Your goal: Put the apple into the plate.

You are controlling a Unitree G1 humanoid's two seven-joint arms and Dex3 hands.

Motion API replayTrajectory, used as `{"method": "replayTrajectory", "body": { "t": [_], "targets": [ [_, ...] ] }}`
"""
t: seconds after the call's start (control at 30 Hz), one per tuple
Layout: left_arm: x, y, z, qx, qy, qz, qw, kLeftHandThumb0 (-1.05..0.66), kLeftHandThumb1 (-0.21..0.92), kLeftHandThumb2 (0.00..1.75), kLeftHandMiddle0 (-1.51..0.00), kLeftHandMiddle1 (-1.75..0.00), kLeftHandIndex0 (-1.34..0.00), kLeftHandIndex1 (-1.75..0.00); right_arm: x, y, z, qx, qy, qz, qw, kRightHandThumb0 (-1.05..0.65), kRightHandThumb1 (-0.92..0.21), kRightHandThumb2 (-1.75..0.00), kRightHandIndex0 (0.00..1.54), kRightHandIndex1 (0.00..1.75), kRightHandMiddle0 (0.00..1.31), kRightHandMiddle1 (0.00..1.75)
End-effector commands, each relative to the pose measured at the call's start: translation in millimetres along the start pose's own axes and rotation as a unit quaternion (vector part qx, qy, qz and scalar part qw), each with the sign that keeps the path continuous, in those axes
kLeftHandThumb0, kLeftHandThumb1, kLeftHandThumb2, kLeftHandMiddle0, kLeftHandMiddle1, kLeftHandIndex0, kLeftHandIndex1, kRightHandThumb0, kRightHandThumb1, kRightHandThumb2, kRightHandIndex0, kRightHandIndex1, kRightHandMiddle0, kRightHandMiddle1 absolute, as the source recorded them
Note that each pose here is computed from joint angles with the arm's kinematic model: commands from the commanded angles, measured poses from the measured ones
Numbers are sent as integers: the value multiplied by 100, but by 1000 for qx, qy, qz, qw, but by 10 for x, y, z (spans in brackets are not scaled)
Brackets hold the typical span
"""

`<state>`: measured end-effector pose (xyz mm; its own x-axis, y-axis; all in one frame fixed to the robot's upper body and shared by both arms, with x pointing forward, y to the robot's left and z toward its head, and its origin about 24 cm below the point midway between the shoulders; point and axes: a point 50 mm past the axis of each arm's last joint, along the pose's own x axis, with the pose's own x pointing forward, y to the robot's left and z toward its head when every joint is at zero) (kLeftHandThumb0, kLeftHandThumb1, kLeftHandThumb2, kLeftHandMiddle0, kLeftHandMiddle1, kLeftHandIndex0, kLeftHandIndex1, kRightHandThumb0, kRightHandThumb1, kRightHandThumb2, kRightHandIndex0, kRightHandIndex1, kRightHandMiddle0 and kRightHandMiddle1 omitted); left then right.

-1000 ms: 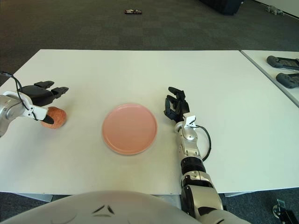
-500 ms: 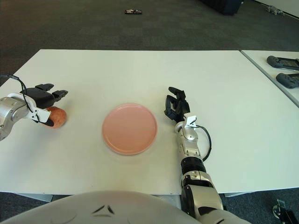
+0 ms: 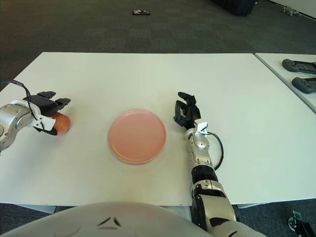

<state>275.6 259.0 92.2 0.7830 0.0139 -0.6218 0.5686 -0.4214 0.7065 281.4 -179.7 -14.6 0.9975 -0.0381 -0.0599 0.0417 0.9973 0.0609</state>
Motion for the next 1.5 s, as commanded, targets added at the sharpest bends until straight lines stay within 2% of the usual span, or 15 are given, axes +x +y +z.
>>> {"method": "replayTrajectory", "body": {
  "t": [0.0, 0.43, 0.8, 1.17, 1.47],
  "targets": [
    [14, 30, 10, 6, 7, -6, 1000, -105, 92, 24, 0, 0, 0, 0, -122, -50, -227, 5, 58, -13, 998, -48, -71, -88, 21, 83, 0, 104],
    [-31, 147, 102, 10, 13, -38, 999, -105, 92, 25, 0, 0, 0, 0, -108, -69, -216, 3, 57, -14, 998, -49, -71, -88, 21, 83, 0, 104],
    [9, 158, 150, -12, 18, -92, 996, -100, 92, 25, 0, 0, 0, 0, -113, -74, -207, 3, 54, -19, 998, -49, -72, -88, 23, 84, 0, 103],
    [-10, 143, 179, -12, 1, -99, 995, -98, 91, 26, -13, -7, 0, 0, -124, -65, -198, 0, 53, -18, 998, -51, -74, -86, 22, 83, 0, 102],
    [36, 118, 196, -1, -14, -104, 995, -96, 90, 24, -16, -9, 0, 0, -126, -68, -199, -3, 53, -18, 998, -52, -74, -85, 22, 84, 0, 101]
  ]
}}
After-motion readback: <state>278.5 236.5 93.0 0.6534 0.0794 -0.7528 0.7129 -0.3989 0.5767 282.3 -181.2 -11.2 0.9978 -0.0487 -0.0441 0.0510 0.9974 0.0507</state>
